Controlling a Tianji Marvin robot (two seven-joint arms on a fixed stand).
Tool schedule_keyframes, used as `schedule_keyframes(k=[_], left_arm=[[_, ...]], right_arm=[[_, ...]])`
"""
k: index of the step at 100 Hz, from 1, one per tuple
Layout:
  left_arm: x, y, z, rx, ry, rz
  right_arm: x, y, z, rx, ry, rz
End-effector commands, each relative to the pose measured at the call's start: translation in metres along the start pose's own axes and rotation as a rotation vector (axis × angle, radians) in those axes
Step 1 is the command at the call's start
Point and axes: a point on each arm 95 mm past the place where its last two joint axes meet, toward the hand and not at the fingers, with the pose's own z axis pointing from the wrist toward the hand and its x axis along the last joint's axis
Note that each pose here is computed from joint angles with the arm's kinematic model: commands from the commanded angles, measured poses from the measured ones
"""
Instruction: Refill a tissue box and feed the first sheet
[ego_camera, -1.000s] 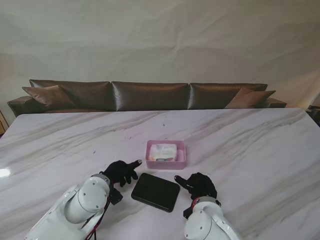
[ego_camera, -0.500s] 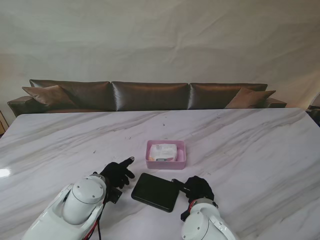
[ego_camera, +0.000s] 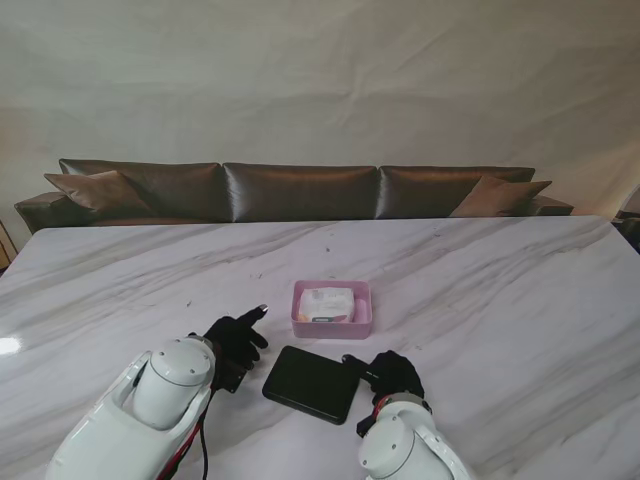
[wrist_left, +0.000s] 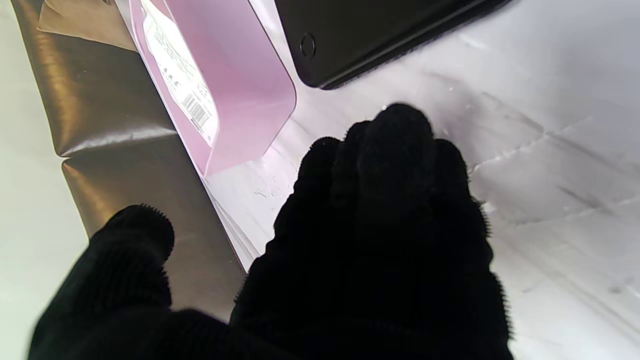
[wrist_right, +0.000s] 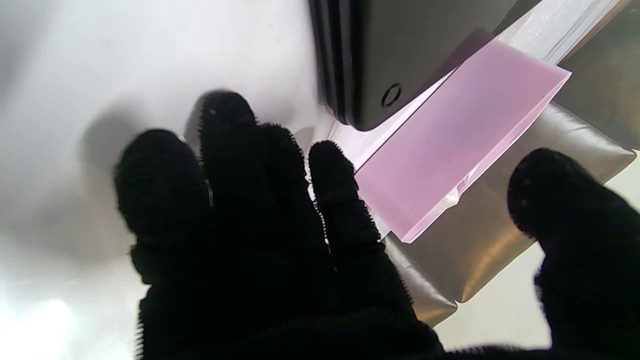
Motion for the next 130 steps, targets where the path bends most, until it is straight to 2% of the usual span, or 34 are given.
schedule_keyframes(k=[1,52,84,130], left_arm=[[-0.027,0.017,0.008,-0.062,-0.074,-0.012],[-0.036,0.026,0.029,-0.129,-0.111,-0.019],[-0.034,0.036,0.033,-0.156,-0.110,-0.008],[-0.029,0.050,0.027,-0.196,-0.110,0.016]], right_arm=[[-0.003,-0.005,0.000,0.038,-0.007,0.008],[-0.006,-0.012,-0.002,0.120,-0.021,0.078],[-0.004,-0.013,-0.009,0.124,-0.025,0.077],[0.008,-0.013,0.010,0.114,-0.044,0.125]])
